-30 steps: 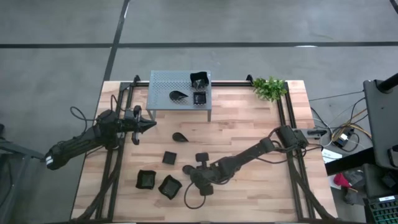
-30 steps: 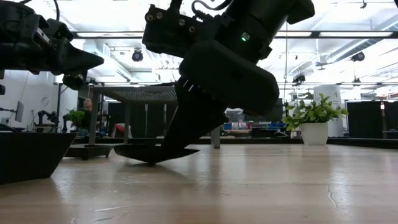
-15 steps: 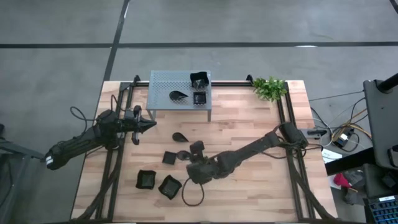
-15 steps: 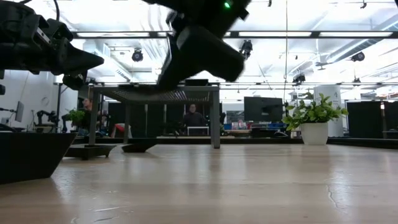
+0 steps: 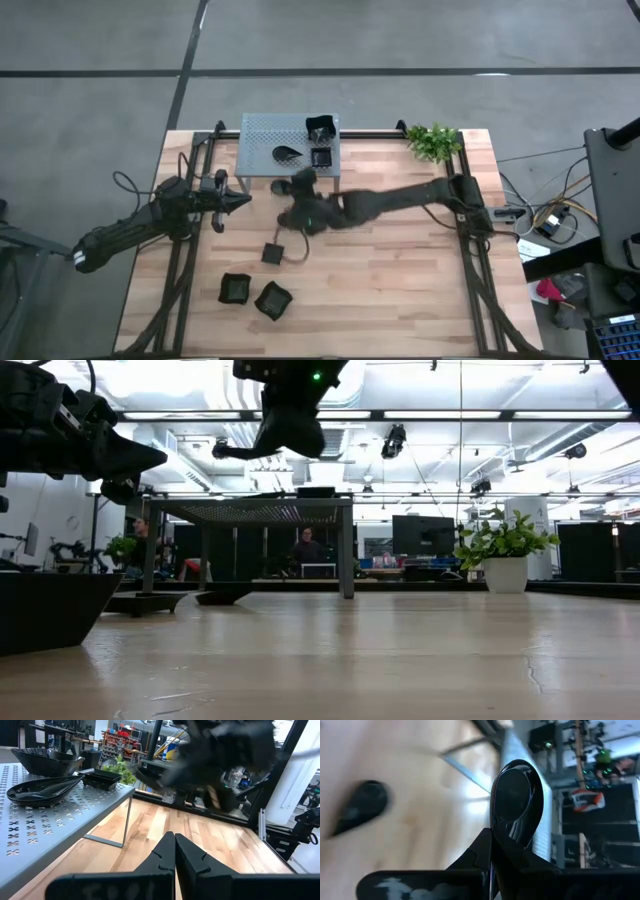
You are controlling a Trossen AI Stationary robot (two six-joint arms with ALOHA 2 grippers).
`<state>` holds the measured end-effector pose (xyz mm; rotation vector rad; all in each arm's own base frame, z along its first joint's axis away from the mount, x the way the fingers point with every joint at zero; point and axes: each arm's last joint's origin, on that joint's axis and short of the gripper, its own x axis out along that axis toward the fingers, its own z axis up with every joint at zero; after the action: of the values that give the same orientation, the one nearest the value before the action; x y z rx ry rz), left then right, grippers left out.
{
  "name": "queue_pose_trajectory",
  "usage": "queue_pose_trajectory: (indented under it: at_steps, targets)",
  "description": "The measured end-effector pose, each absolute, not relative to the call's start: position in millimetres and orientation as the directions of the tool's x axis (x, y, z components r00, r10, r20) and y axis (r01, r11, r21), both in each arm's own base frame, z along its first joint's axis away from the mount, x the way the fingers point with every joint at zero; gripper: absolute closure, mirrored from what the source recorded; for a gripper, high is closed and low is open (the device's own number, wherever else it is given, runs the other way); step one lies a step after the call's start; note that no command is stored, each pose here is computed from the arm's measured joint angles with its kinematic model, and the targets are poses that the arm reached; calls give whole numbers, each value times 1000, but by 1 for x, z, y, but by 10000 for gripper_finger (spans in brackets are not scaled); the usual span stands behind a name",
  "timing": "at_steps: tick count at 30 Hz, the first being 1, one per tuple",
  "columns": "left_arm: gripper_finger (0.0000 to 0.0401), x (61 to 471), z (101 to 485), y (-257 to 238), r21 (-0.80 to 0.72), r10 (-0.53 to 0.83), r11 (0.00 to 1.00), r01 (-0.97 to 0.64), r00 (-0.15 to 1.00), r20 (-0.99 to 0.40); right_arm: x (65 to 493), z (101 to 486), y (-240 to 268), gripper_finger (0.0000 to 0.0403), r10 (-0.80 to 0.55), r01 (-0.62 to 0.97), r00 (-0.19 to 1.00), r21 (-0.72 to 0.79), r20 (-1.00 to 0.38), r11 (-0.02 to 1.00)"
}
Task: Pick & Place Mini shaped plates
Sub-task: Stack the black drop shaped plate on top of the black drop shaped plate on the shelf
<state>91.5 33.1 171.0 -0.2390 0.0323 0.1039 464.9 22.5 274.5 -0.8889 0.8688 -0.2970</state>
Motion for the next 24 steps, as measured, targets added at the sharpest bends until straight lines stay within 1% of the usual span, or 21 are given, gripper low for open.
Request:
queue_pose_trajectory:
  at_steps: [4, 9, 12, 14, 17, 24]
  targets:
    - [398, 92, 171, 33, -234, 99, 966, -106, 994, -44, 471, 292, -17, 394, -596, -48, 611, -776, -521, 629]
    - [398, 92, 171, 33, -234, 99, 966, -106, 994, -44, 472, 302, -56, 394, -575, -44, 619, -755, -535, 655]
    - [398, 92, 171, 33, -234, 99, 966, -106, 994, -45, 471, 301, -74, 394, -522, -59, 642, -715, -561, 696]
    - [398, 92, 171, 33, -234, 99, 966, -106, 994, -44, 469, 298, -85, 394, -512, -66, 637, -703, -576, 708]
    - [398, 92, 171, 33, -235, 99, 966, -106, 994, -45, 467, 292, -95, 394, -523, -52, 622, -697, -583, 715]
    - [398, 92, 171, 33, -234, 98, 966, -106, 994, -44, 469, 286, -98, 394, -519, -34, 645, -700, -561, 713]
